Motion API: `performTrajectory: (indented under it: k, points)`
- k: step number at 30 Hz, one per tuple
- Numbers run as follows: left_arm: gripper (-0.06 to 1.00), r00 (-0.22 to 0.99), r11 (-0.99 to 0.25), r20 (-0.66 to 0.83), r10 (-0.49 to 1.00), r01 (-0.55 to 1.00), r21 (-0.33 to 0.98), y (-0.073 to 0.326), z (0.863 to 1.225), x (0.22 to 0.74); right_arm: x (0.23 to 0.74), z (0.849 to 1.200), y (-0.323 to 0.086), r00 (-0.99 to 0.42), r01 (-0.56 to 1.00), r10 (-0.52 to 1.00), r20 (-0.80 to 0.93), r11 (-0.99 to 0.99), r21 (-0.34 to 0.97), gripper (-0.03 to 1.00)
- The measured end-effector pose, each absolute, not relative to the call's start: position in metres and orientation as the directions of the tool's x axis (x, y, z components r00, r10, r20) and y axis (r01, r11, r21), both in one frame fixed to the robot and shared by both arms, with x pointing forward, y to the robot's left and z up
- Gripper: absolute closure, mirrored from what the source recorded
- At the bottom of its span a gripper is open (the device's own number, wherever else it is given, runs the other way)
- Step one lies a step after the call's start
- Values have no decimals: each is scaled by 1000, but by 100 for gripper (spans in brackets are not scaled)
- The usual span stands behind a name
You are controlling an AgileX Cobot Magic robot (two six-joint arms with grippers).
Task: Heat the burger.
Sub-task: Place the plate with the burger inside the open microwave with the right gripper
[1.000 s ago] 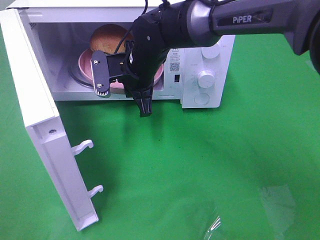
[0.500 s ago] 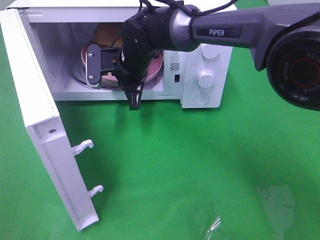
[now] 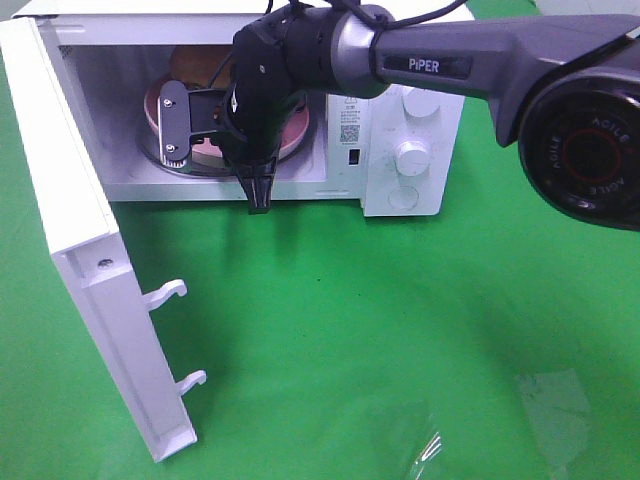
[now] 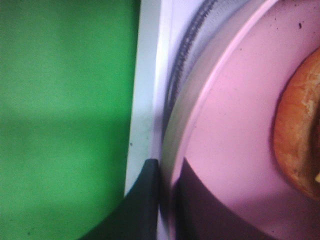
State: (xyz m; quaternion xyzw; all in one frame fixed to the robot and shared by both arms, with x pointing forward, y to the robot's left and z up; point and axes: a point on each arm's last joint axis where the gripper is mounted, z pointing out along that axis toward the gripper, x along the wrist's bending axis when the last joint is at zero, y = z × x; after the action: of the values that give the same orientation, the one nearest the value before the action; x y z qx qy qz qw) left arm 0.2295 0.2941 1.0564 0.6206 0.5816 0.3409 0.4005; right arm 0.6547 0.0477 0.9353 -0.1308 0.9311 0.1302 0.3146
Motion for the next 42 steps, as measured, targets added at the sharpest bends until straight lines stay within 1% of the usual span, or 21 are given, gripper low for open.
performTrajectory:
  k: [7,20,22,23,24,26,27,28,29,30,31,32,33,34,35,36,37,38,39,40,42]
  points:
    - [-2,91,-3,-43,995,449,894,294,1056,230,651,934,49,-778,-355,-194,-598,921,163,93]
    - [-2,90,-3,-42,995,449,894,294,1056,230,651,935,50,-795,-325,-155,-586,925,196,91]
    - [-2,90,-3,-42,995,449,894,294,1056,230,652,936,51,-794,-311,-128,-594,926,216,86]
    - [-2,90,-3,-42,995,449,894,294,1056,230,652,936,51,-794,-311,-128,-594,926,216,86]
    - [-2,90,-3,-42,995,449,894,294,1056,230,652,937,52,-793,-306,-116,-598,925,226,82]
    - [-2,90,-3,-42,995,449,894,294,1056,230,653,937,52,-792,-302,-107,-600,925,233,81]
    - [-2,90,-3,-42,995,449,894,294,1056,230,653,939,52,-795,-289,-89,-600,925,245,75]
    - [-2,90,-3,-42,995,449,894,294,1056,230,653,939,52,-795,-289,-89,-600,925,245,75]
    - [-2,90,-3,-42,995,450,893,294,1056,230,653,940,53,-793,-286,-80,-604,924,253,69]
    - [-2,90,-3,-42,995,450,893,294,1056,230,653,940,53,-793,-286,-80,-604,924,253,69]
    - [-2,90,-3,-42,995,450,893,294,1056,230,653,940,53,-794,-280,-70,-604,924,261,64]
    - [-2,90,-3,-42,995,450,893,294,1056,230,653,940,53,-794,-280,-70,-604,924,261,64]
    - [-2,90,-3,-42,995,450,893,294,1056,230,653,940,53,-794,-278,-68,-604,924,262,61]
    - [-2,90,-3,-42,995,450,893,294,1056,230,653,940,53,-794,-277,-66,-604,924,263,55]
    - [-2,90,-3,-42,995,450,893,294,1056,230,653,940,53,-794,-277,-66,-604,924,263,55]
    - [-2,90,-3,-42,995,450,893,294,1056,230,653,940,53,-794,-277,-65,-604,924,264,51]
    - [-2,90,-3,-42,995,450,893,294,1056,230,653,940,53,-794,-277,-65,-604,924,264,51]
    - [-2,90,-3,-42,995,450,893,294,1056,230,653,940,53,-798,-273,-60,-600,923,270,47]
    - [-2,90,-3,-42,995,450,893,294,1056,230,653,940,53,-798,-273,-60,-600,923,270,47]
    - [-2,90,-3,-42,995,450,893,294,1056,230,653,940,53,-801,-270,-56,-596,923,276,44]
    - [-2,90,-3,-42,995,450,893,294,1056,230,653,940,53,-801,-268,-54,-596,922,277,42]
